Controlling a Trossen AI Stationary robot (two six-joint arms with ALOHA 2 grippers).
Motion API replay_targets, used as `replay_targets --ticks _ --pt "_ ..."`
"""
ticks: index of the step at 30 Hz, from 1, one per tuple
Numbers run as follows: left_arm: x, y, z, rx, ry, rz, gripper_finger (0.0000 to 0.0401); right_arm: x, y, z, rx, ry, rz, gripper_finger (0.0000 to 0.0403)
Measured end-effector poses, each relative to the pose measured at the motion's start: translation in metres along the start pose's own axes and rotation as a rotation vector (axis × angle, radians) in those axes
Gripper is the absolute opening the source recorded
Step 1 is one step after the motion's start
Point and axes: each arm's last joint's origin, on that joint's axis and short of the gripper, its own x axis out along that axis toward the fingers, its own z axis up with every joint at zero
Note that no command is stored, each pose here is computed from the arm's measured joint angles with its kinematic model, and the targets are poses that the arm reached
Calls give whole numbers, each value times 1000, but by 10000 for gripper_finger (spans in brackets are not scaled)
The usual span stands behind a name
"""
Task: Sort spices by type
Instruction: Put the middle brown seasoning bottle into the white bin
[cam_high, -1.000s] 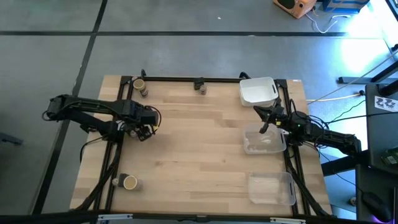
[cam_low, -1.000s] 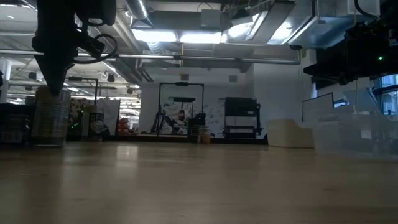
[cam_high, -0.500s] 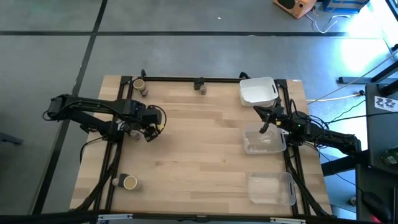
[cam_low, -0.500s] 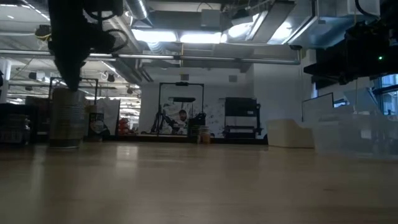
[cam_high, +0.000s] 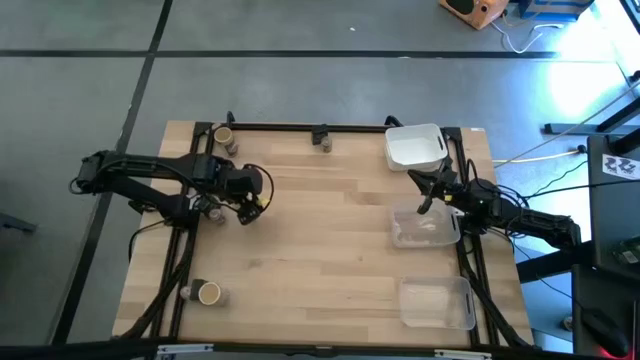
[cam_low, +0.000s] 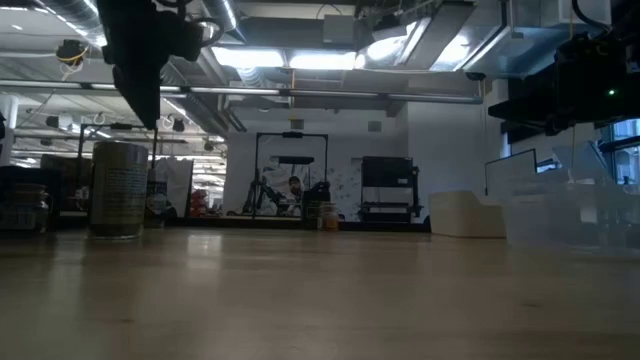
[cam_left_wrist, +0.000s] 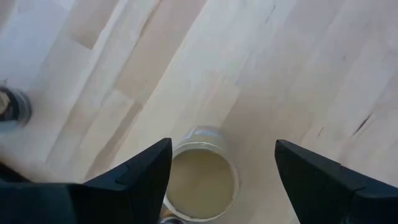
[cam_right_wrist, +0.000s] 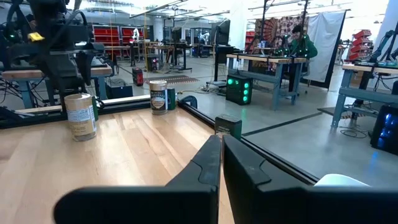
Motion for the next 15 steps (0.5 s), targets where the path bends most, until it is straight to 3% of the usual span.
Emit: replay_targets --ticks 7,15 --pt "1 5 -1 9 29 28 288 0 0 0 0 -1 0 19" --pt "1 6 -5 18 62 44 376 0 0 0 0 0 0 19"
